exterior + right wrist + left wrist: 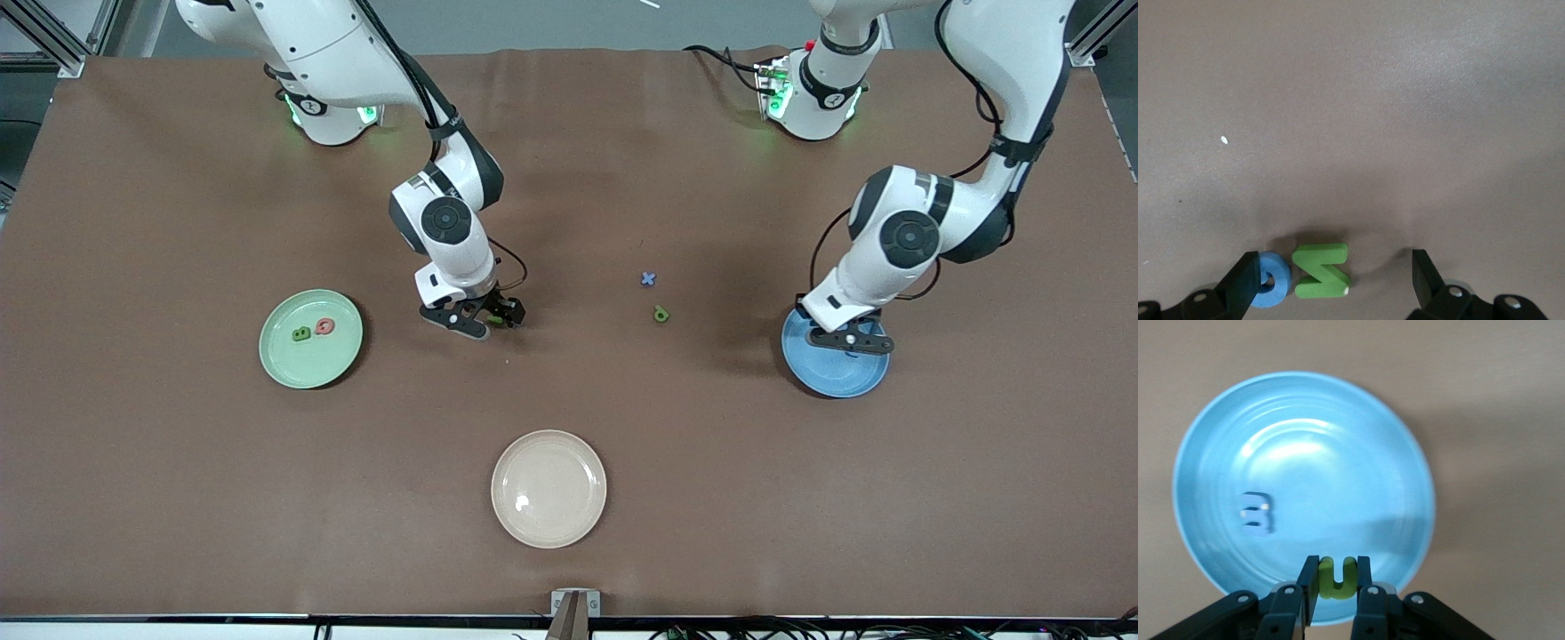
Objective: Sort upper and lower case letters into plates
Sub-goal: 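Release the green u in the blue plate while the right gripper reaches the M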
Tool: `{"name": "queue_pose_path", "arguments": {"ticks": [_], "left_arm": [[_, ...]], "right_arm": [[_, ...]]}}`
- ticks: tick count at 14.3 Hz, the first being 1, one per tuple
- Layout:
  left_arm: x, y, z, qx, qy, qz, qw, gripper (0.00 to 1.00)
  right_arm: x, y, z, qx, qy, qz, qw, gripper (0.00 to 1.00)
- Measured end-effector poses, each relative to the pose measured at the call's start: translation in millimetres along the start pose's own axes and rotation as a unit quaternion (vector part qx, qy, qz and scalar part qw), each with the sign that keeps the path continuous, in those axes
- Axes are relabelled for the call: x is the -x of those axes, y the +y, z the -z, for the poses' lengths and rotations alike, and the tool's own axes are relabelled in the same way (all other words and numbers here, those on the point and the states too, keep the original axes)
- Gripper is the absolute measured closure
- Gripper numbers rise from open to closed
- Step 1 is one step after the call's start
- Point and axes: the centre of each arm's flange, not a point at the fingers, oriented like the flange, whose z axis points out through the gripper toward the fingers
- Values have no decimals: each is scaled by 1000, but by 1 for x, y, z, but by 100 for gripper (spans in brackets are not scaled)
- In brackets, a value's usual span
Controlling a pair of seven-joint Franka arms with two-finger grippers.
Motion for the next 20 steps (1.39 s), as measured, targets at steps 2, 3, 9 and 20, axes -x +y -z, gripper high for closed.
{"name": "queue_pose_path", "arguments": {"ticks": [2, 3, 9, 20], "left_arm": [[9, -17, -12, 8, 9, -7, 1000, 74], [12, -23, -18, 12, 14, -11, 1000, 74], [19, -30, -39, 25, 11, -17, 999, 74], [16, -32, -50, 34, 15, -15, 999, 59]], "right_arm": [[-6, 2, 1, 0, 3, -3, 1000, 0], [-10, 3, 2, -1, 5, -3, 1000, 0], [-28, 9, 5, 2, 18, 13, 1000, 0], [-14, 6, -11, 13, 11, 19, 1000, 0]]}}
